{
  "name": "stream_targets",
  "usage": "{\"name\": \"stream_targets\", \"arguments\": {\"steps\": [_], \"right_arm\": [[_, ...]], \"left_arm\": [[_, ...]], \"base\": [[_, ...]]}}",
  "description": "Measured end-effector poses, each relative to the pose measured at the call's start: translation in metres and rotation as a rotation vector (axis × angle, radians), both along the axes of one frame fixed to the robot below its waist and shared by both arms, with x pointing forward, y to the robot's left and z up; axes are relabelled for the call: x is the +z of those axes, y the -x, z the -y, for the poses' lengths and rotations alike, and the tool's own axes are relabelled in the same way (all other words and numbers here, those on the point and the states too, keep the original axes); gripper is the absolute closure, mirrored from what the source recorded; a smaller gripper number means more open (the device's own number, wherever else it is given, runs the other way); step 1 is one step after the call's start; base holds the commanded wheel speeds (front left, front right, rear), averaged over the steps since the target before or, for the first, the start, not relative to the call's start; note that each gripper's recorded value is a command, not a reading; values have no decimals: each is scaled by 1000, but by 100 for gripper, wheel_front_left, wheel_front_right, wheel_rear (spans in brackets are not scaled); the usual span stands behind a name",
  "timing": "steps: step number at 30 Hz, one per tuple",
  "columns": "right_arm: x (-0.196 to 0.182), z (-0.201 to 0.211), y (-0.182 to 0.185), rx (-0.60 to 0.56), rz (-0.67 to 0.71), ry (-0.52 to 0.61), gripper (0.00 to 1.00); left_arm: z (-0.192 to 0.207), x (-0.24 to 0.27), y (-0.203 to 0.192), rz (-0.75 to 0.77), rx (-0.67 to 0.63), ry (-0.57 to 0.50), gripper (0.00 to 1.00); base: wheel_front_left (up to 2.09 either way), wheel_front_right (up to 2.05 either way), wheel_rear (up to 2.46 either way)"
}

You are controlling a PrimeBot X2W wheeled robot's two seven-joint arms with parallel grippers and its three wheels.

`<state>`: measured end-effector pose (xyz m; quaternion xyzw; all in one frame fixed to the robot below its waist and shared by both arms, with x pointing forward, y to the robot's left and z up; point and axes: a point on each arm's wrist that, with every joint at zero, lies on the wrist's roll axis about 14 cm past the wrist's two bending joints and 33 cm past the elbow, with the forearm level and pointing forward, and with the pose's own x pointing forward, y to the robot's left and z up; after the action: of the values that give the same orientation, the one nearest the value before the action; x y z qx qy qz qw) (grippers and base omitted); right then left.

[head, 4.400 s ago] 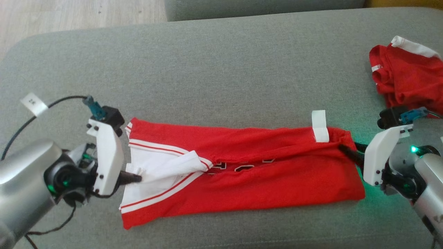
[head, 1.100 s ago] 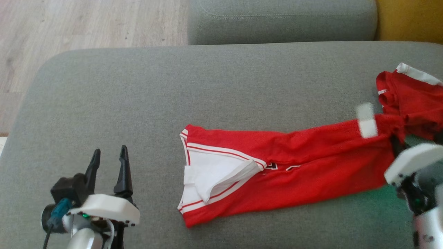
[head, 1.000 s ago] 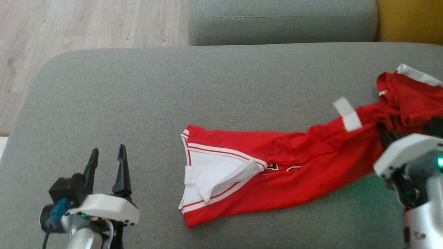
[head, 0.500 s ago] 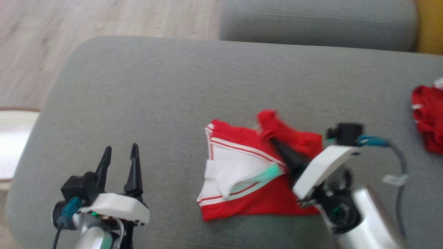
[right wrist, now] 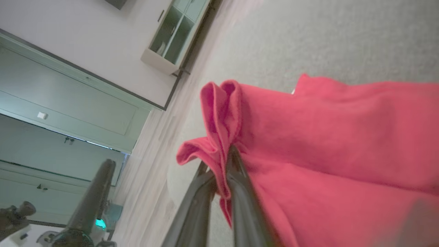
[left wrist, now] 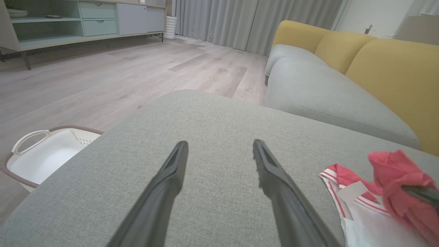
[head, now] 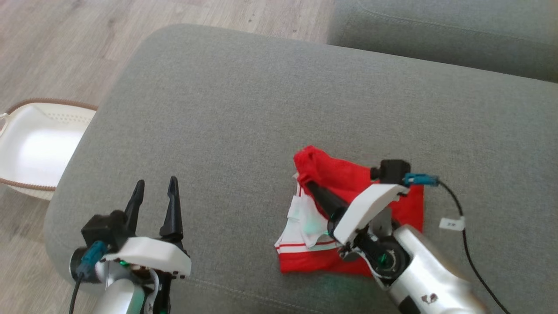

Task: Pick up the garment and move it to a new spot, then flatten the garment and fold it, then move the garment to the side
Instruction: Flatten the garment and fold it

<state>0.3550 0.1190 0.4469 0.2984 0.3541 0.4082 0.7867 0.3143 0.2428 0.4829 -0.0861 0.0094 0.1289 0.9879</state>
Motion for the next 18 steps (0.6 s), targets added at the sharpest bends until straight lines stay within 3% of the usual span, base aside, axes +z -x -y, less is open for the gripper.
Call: {"name": "stream_targets", "arguments": {"steps": [1, 2, 3, 4, 7, 13, 18], "right_arm": [[-7, 0, 2, 2, -12, 18, 100], [-14, 2, 3, 5, -25, 39, 59], [-21, 4, 4, 6, -33, 61, 9], [-25, 5, 5, 3, -37, 71, 0], [-23, 6, 0, -26, -20, 62, 0], [18, 4, -23, -111, 72, -56, 0], [68, 28, -59, -232, 249, -143, 0]], "left_arm": [[0, 0, 0, -1, 1, 0, 0], [0, 0, -1, -1, 0, 0, 0], [0, 0, -2, 0, -2, -1, 0], [1, 0, -3, -1, -4, -1, 0], [3, 0, -7, 0, -15, -2, 0], [11, 1, -14, 5, -42, -1, 0], [17, 5, -20, 20, -65, 0, 0]], "base": [[0, 0, 0], [0, 0, 0], [0, 0, 0], [0, 0, 0], [0, 0, 0], [0, 0, 0], [0, 0, 0]]}}
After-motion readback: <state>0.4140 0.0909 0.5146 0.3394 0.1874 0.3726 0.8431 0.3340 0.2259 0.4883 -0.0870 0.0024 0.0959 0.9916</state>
